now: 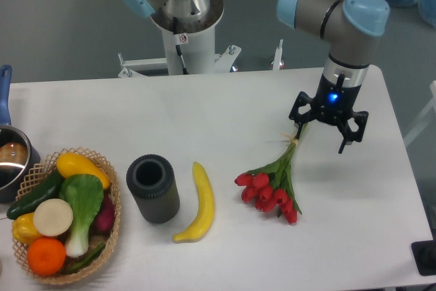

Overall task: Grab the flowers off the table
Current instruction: 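Move the open gripper down and toward the red tulip stems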

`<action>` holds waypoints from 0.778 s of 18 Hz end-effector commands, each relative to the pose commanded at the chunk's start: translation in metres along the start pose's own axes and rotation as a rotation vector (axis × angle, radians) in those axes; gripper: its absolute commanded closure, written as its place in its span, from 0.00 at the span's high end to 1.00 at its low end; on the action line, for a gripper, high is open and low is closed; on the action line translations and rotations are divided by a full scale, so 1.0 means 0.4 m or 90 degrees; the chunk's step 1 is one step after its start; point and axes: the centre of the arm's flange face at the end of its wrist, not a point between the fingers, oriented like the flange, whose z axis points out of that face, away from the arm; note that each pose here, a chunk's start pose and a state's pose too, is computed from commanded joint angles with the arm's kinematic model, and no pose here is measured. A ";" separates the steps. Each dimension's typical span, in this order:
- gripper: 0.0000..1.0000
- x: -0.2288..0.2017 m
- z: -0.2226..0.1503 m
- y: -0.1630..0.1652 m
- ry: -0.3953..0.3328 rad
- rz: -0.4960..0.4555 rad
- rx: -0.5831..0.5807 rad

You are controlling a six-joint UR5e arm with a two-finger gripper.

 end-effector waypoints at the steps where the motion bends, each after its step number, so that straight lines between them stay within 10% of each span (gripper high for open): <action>1: 1.00 0.001 0.001 0.001 -0.001 0.001 -0.002; 14: 1.00 0.058 0.101 0.051 0.051 -0.040 -0.018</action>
